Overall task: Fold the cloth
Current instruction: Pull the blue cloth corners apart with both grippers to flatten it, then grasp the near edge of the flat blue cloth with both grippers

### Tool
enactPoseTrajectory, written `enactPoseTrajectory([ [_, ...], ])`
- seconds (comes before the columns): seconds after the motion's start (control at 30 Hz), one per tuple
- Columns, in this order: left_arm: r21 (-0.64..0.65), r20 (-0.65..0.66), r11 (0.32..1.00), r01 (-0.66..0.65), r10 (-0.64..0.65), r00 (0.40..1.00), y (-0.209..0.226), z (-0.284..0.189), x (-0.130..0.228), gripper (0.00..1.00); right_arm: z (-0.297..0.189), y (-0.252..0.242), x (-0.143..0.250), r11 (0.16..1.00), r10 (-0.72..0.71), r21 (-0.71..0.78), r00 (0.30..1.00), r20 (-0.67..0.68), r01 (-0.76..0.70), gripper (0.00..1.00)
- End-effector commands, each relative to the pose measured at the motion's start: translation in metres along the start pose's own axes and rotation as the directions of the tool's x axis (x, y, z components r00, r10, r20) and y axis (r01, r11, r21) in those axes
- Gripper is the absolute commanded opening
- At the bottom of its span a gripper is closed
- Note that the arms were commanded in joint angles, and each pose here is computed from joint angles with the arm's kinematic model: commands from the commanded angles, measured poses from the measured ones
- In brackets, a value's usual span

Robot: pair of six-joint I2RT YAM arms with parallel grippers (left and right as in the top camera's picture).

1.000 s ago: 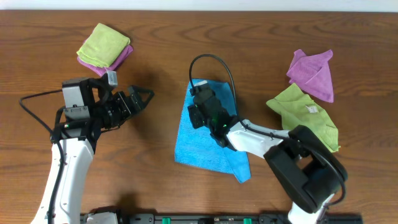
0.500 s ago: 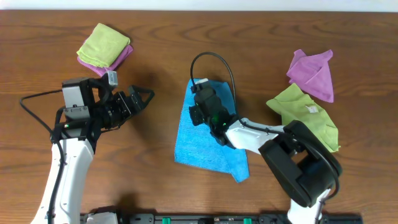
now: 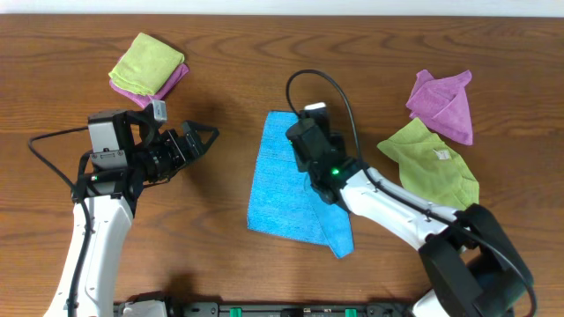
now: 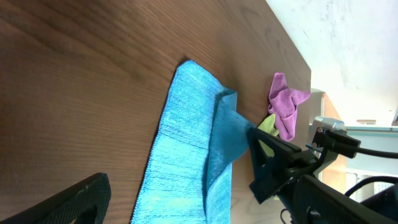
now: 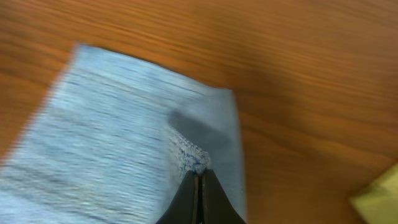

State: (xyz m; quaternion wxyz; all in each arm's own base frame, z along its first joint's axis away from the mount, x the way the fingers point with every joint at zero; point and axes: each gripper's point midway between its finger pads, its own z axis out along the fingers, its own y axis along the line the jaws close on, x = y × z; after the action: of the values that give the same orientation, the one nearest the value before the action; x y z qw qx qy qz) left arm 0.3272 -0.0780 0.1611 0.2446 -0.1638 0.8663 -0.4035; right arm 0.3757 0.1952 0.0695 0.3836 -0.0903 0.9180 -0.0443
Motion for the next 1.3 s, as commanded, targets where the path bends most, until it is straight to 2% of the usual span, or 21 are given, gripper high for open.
enactPoseTrajectory([
  [0.0,0.017,0.018,1.0,-0.015,0.014,1.0,-0.008,-0.005,-0.005,0.95,-0.002,-0.036,-0.01,0.991,0.022,0.131,1.0,0.023,-0.024,0.01],
  [0.3,0.016,0.018,1.0,-0.015,0.014,1.0,-0.008,-0.005,-0.005,0.95,0.009,-0.109,-0.01,0.943,0.106,0.315,0.994,0.009,-0.103,0.01],
  [0.5,0.016,0.018,1.0,-0.015,0.015,1.0,-0.008,-0.005,-0.005,0.95,0.015,-0.152,-0.015,0.91,0.171,0.377,0.985,0.036,-0.172,0.04],
  [0.53,0.016,0.019,1.0,-0.015,0.015,1.0,-0.008,-0.005,-0.005,0.95,0.016,-0.157,-0.016,0.908,0.168,0.384,0.985,0.037,-0.169,0.07],
  [0.57,0.016,0.018,1.0,-0.015,0.015,1.0,-0.008,-0.005,-0.005,0.95,0.016,-0.161,-0.017,0.906,0.165,0.389,0.986,0.039,-0.167,0.22],
  [0.6,0.016,0.018,1.0,-0.015,0.015,1.0,-0.008,-0.005,-0.005,0.95,0.017,-0.164,-0.017,0.903,0.167,0.394,0.985,0.04,-0.17,0.47],
  [0.63,0.016,0.018,1.0,-0.015,0.015,1.0,-0.008,-0.005,-0.005,0.95,0.017,-0.167,-0.017,0.901,0.172,0.398,0.984,0.04,-0.173,0.61],
  [0.67,0.016,0.018,1.0,-0.015,0.015,1.0,-0.008,-0.005,-0.005,0.95,0.017,-0.168,-0.016,0.9,0.173,0.4,0.984,0.038,-0.173,0.66],
  [0.77,0.019,0.017,1.0,-0.013,0.013,1.0,-0.008,-0.005,-0.005,0.95,0.01,-0.161,-0.015,0.916,0.165,0.369,0.986,0.017,-0.16,0.75],
  [0.9,0.035,-0.005,0.999,0.013,-0.013,1.0,-0.01,-0.005,0.0,0.95,-0.032,-0.127,-0.024,0.973,0.211,0.102,0.977,-0.025,-0.208,0.85],
  [1.0,0.024,-0.025,0.999,0.033,-0.032,0.999,-0.008,-0.004,0.005,0.95,-0.077,-0.112,-0.022,0.971,0.224,-0.067,0.972,-0.068,-0.228,0.91],
  [1.1,-0.015,-0.066,0.997,0.081,-0.081,0.994,0.001,-0.005,0.017,0.95,-0.118,-0.106,-0.002,0.956,0.222,-0.162,0.965,-0.141,-0.244,0.92],
  [1.27,-0.075,-0.152,0.993,0.087,-0.097,0.984,0.011,0.001,0.042,0.95,-0.154,-0.097,0.044,0.917,0.273,-0.226,0.93,-0.247,-0.329,0.92],
])
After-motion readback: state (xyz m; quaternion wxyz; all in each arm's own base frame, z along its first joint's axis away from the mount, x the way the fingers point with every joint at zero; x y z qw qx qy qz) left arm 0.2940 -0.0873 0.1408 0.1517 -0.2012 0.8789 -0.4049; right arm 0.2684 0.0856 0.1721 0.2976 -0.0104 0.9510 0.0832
